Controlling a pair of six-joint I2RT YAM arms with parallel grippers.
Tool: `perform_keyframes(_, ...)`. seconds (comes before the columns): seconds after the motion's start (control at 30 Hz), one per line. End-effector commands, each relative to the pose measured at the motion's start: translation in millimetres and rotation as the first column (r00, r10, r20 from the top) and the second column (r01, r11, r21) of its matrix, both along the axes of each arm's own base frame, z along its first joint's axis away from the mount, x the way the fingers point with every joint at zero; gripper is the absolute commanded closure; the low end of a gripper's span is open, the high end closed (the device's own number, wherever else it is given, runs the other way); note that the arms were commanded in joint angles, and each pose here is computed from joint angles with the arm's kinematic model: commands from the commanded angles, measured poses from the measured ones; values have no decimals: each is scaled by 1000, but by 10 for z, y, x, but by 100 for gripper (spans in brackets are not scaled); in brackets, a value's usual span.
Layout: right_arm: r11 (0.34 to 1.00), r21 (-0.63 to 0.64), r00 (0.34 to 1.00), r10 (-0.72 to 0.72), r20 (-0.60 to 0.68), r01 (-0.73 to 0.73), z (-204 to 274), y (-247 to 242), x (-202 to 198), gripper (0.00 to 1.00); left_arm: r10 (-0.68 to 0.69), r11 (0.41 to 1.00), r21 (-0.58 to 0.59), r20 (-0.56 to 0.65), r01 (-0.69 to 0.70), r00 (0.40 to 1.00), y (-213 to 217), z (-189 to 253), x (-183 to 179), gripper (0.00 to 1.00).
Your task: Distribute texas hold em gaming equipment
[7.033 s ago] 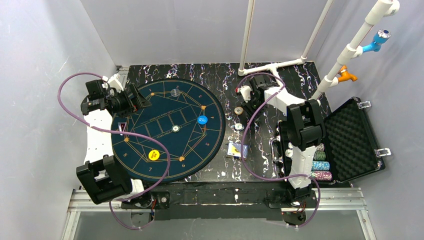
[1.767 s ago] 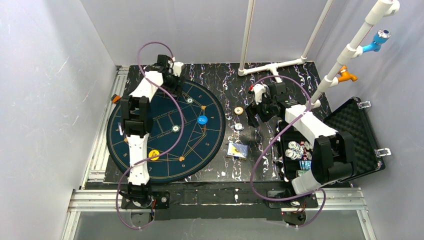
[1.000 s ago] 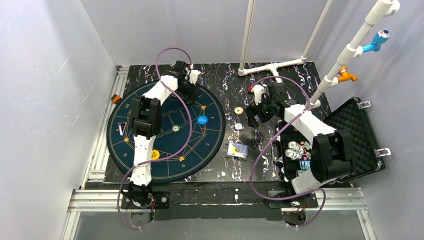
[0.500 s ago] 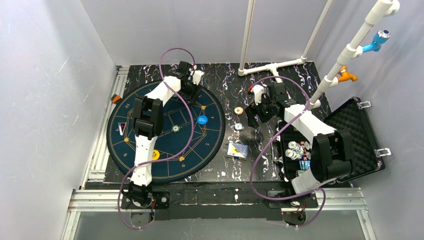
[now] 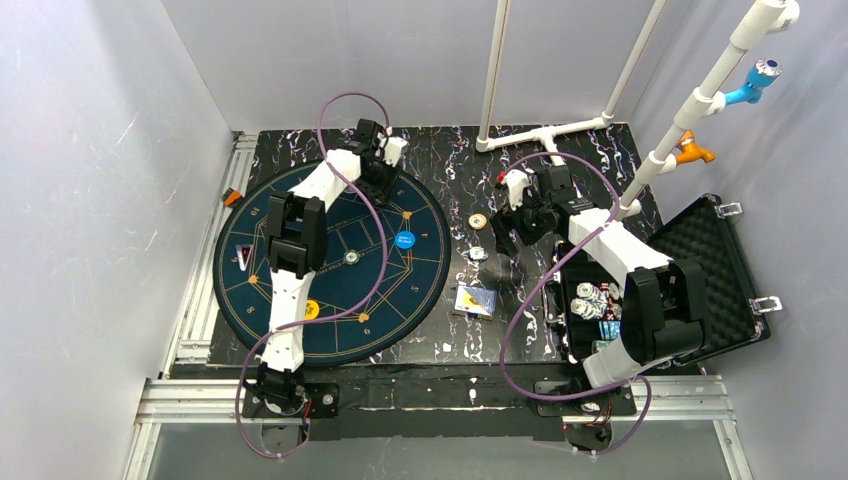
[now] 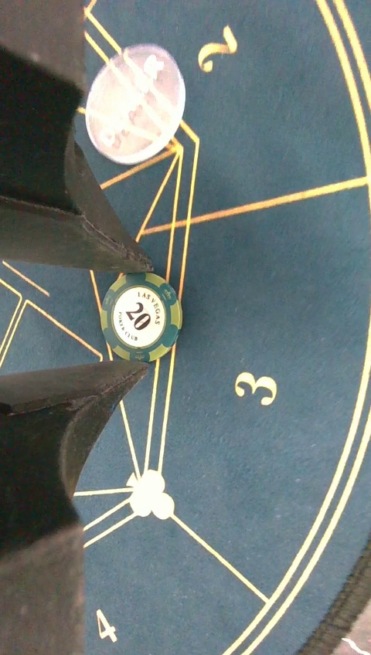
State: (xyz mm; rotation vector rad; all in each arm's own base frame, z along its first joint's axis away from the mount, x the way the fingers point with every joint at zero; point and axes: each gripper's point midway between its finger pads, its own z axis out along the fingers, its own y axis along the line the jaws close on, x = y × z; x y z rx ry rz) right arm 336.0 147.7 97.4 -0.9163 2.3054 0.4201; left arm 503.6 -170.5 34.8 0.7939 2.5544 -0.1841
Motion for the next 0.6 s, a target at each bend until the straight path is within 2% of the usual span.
perform_keyframes(0.0, 1000, 9, 1000, 13, 22, -13, 45, 16, 45, 2, 67, 997, -48, 87, -63, 994, 152, 418, 289, 70)
perform_keyframes(0.23, 1000, 9, 1000, 12, 16, -12, 30, 15, 45, 2, 203, 978, -83, 183, -191, 962, 597, 709, 721, 70)
perform_keyframes(0.57, 1000, 6, 1000, 10, 14, -10, 19, 13, 47, 2, 295, 955, -71, 188, -287, 937, 1033, 521, 932, 70)
